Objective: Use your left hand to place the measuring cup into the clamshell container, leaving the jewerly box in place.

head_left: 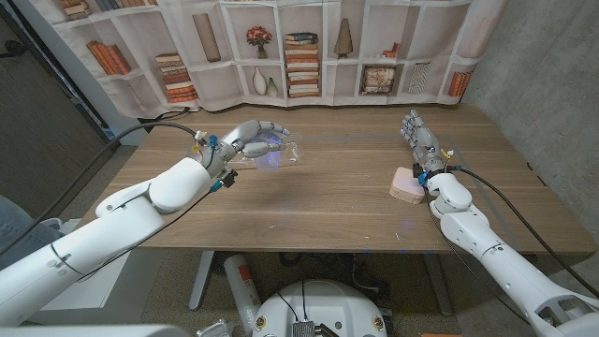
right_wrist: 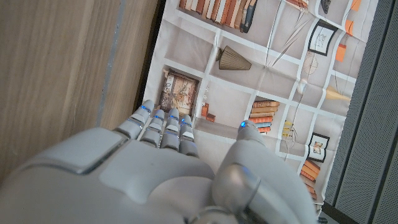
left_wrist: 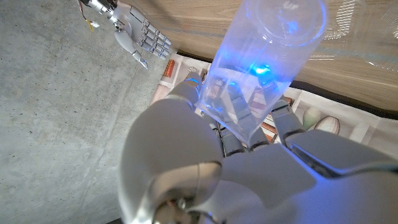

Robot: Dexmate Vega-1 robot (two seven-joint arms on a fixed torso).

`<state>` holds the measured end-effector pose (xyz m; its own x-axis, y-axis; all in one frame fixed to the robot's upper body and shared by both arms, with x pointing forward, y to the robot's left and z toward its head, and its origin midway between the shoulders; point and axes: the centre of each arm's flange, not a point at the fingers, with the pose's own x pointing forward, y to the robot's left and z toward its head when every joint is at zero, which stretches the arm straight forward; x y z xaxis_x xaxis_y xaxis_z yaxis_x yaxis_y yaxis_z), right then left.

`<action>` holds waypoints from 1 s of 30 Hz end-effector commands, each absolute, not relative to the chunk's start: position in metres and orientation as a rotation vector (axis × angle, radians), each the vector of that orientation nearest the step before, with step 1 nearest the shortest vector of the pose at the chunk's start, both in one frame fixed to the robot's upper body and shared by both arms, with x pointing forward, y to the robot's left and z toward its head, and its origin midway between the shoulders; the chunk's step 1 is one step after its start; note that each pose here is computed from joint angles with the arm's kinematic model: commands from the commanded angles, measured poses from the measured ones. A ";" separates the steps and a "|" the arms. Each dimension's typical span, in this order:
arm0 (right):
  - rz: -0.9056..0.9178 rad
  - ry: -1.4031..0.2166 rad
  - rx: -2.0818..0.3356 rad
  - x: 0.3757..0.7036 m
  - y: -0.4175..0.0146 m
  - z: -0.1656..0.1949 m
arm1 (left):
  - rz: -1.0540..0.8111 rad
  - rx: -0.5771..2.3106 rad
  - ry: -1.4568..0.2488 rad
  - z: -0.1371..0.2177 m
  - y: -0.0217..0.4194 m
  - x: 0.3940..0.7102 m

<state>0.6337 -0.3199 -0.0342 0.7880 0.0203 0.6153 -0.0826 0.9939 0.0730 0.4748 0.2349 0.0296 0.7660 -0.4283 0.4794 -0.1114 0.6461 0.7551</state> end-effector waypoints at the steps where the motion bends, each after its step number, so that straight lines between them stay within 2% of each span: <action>1: 0.056 -0.658 0.099 0.636 -0.319 -0.034 | -0.169 0.856 -0.674 0.033 0.243 0.489; 30: 0.064 -0.660 0.095 0.635 -0.315 -0.032 | -0.173 0.836 -0.701 0.044 0.257 0.504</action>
<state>0.6359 -0.3175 -0.0333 0.7888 0.0225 0.6143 -0.0851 0.9937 0.0727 0.4990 0.2505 0.0407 0.7608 -0.4149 0.4990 -0.1197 0.6660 0.7363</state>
